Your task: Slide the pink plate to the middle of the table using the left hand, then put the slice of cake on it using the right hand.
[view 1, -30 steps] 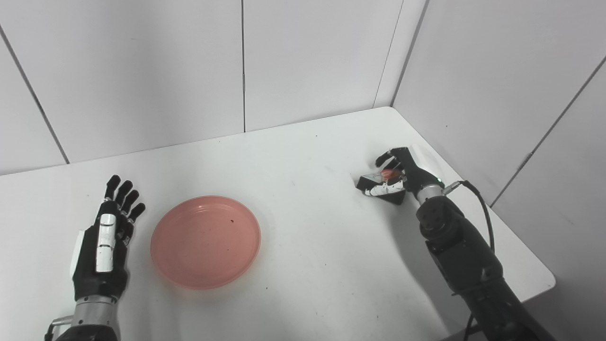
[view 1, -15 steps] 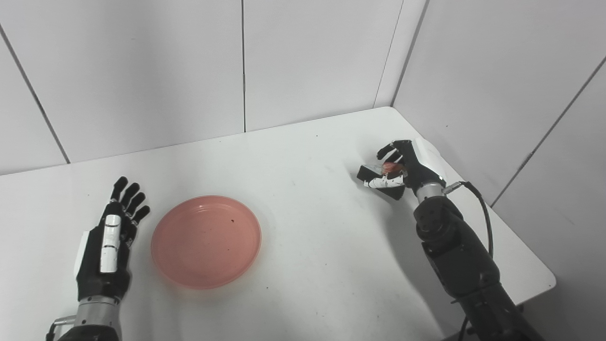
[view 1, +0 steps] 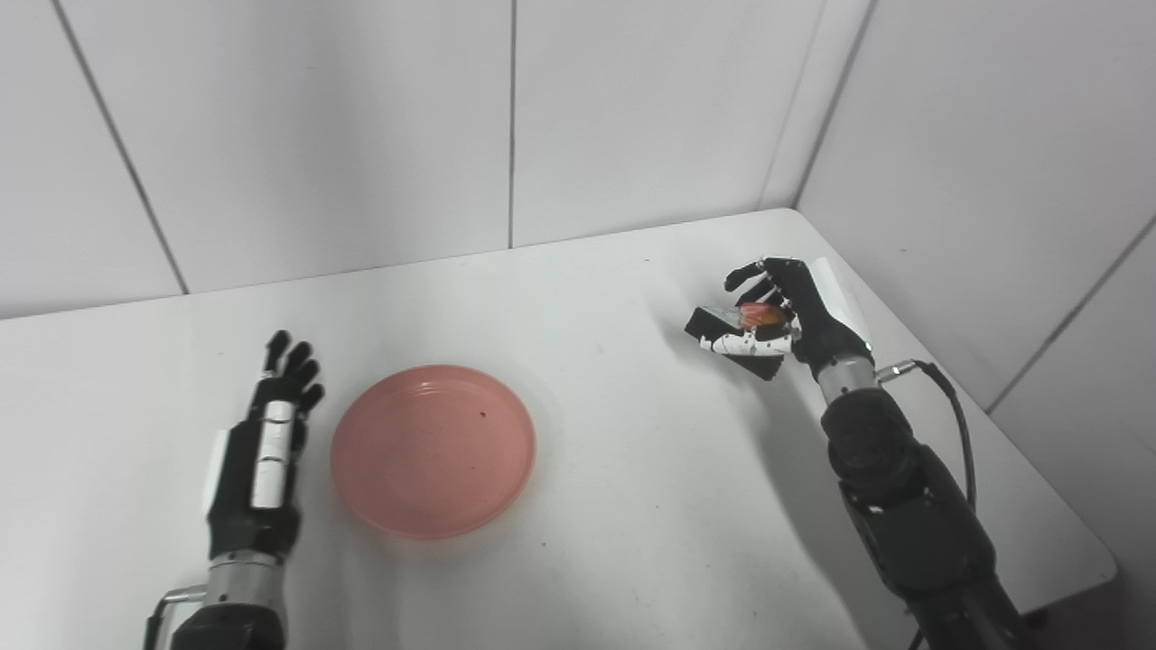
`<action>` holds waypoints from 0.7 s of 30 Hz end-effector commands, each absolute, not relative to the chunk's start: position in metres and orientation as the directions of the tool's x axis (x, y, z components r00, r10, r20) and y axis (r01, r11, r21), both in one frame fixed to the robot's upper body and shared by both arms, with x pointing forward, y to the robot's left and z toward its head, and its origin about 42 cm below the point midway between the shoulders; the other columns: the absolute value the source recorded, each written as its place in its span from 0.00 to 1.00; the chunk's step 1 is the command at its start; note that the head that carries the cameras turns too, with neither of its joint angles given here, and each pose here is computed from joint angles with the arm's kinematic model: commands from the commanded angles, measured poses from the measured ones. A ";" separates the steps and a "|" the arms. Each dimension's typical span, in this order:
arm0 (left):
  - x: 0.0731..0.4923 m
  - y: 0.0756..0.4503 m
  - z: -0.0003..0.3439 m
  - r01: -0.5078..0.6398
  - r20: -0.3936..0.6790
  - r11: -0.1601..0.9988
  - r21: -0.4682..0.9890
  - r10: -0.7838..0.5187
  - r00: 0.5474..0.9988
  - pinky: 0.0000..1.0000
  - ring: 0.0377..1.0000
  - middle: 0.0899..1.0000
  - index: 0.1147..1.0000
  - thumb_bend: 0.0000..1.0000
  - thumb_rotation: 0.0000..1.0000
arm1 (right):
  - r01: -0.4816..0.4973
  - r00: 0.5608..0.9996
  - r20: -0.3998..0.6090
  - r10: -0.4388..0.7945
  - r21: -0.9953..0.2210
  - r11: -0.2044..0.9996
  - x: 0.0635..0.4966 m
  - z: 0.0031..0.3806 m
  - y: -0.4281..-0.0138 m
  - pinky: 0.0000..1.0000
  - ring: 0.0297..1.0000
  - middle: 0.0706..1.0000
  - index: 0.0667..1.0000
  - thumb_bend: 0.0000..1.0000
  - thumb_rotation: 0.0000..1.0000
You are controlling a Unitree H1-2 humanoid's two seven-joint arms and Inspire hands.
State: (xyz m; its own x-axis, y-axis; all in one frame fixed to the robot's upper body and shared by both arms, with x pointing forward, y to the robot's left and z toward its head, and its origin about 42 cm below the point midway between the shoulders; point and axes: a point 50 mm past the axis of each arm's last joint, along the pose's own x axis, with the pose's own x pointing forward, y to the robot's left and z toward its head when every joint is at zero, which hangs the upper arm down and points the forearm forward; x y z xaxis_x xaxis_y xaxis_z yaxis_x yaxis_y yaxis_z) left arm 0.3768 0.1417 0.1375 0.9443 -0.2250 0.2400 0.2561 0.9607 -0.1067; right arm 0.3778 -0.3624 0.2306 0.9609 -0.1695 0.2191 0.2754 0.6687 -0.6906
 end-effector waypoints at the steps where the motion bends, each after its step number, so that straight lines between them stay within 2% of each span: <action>1: 0.360 0.136 0.112 0.230 0.164 0.963 -0.140 -0.206 0.965 0.98 0.98 0.98 0.99 0.64 0.93 | 0.282 0.943 0.324 -0.070 -0.673 0.684 0.377 0.253 -0.345 0.25 0.30 0.39 0.48 0.52 0.00; 5: 0.360 0.131 0.112 0.234 0.168 0.959 -0.159 -0.207 0.964 1.00 0.99 0.99 1.00 0.62 0.93 | 0.220 0.935 0.353 0.044 -0.670 0.709 0.368 0.260 -0.308 0.22 0.27 0.37 0.48 0.52 0.00; 6: 0.360 0.130 0.112 0.236 0.166 0.959 -0.155 -0.210 0.963 1.00 1.00 0.99 1.00 0.61 0.93 | 0.186 0.931 0.354 0.087 -0.665 0.723 0.365 0.262 -0.299 0.21 0.26 0.36 0.48 0.51 0.00; 7: 0.360 0.129 0.111 0.238 0.165 0.959 -0.152 -0.212 0.963 1.00 1.00 1.00 1.00 0.62 0.95 | 0.162 0.928 0.354 0.115 -0.662 0.731 0.363 0.263 -0.292 0.19 0.23 0.41 0.46 0.52 0.00; 9: 0.359 0.126 0.112 0.232 0.168 0.960 -0.155 -0.206 0.964 1.00 1.00 1.00 1.00 0.60 0.95 | 0.113 0.915 0.359 0.184 -0.665 0.739 0.362 0.266 -0.276 0.18 0.22 0.43 0.45 0.52 0.00; 11: 0.357 0.124 0.112 0.225 0.172 0.962 -0.154 -0.198 0.965 1.00 1.00 0.99 1.00 0.60 0.96 | 0.033 0.901 0.354 0.251 -0.632 0.774 0.361 0.269 -0.260 0.18 0.21 0.43 0.45 0.52 0.00; 12: 0.357 0.123 0.112 0.223 0.173 0.963 -0.152 -0.197 0.965 1.00 0.99 0.99 1.00 0.59 0.96 | 0.002 0.894 0.354 0.276 -0.617 0.787 0.360 0.271 -0.254 0.20 0.24 0.40 0.47 0.52 0.00; 15: 0.356 0.120 0.110 0.216 0.168 0.964 -0.153 -0.190 0.967 1.00 1.00 1.00 1.00 0.59 0.98 | -0.047 0.879 0.354 0.318 -0.601 0.798 0.359 0.278 -0.235 0.21 0.26 0.38 0.49 0.51 0.00; 17: 0.356 0.118 0.111 0.209 0.164 0.965 -0.156 -0.184 0.969 1.00 0.99 0.99 1.00 0.55 0.98 | -0.070 0.872 0.350 0.341 -0.602 0.796 0.359 0.282 -0.223 0.22 0.26 0.36 0.48 0.51 0.00; 21: 0.356 0.114 0.111 0.204 0.156 0.966 -0.155 -0.180 0.971 1.00 0.99 0.99 1.00 0.52 1.00 | -0.109 0.856 0.342 0.387 -0.613 0.782 0.363 0.286 -0.207 0.22 0.27 0.38 0.48 0.51 0.00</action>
